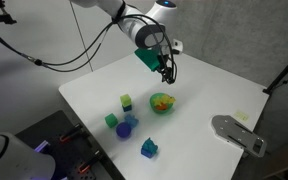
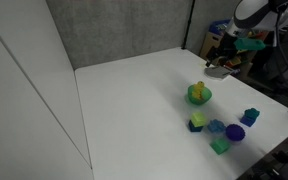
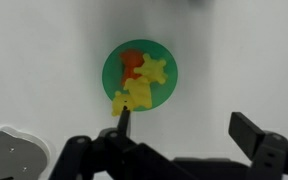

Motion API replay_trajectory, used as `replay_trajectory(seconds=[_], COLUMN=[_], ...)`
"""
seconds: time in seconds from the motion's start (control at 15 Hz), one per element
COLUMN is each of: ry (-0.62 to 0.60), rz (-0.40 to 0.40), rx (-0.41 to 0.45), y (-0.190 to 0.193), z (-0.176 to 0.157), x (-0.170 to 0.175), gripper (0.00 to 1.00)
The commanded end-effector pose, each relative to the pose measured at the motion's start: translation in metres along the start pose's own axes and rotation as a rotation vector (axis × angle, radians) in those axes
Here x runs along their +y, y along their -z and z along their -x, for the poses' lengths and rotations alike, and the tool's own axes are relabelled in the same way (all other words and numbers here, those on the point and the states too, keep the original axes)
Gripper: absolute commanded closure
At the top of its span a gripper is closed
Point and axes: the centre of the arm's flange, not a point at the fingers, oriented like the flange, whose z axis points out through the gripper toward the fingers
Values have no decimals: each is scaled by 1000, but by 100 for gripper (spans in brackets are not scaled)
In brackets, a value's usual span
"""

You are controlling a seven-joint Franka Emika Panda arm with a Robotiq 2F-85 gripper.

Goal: Put the yellow bear plush toy on the table

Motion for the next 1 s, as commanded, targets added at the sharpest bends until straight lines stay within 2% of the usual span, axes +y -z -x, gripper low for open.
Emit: replay_trajectory(seconds=[0.0, 0.27, 0.4, 0.47, 0.73, 0.93], ry=[-153, -263, -242, -235, -229, -307], rz=[31, 63, 31, 44, 39, 81], rx=[7, -1, -13, -14, -7, -54], y=[-20, -42, -36, -46, -43, -72], z=[-34, -44, -41, -31, -35, -49], x=[12, 21, 17, 23, 18, 15], gripper=[0, 0, 0, 0, 0, 0])
